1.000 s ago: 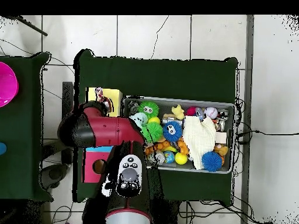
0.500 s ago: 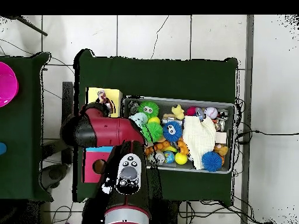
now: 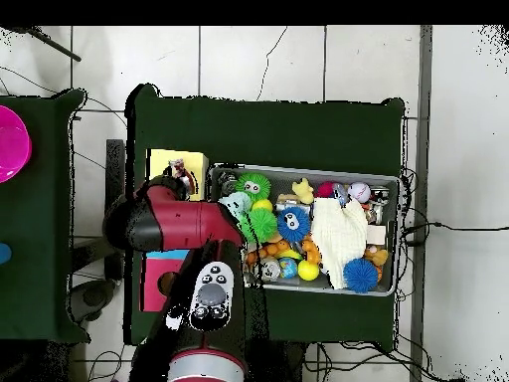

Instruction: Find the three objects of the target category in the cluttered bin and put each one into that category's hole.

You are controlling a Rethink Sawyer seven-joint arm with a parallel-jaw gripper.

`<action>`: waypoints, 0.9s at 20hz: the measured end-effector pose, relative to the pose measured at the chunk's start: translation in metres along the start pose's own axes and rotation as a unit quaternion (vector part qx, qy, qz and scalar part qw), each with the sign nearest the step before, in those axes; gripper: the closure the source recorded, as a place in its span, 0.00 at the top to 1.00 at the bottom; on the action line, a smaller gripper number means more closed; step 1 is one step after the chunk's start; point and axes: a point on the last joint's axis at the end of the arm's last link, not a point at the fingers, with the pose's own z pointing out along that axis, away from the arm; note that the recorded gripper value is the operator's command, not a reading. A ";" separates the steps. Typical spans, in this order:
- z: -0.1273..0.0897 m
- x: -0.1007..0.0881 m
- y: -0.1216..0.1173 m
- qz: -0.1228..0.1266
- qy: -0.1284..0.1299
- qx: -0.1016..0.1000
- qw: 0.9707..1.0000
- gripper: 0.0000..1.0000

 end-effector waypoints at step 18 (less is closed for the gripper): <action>0.007 -0.001 0.002 -0.016 0.011 0.013 1.000 0.00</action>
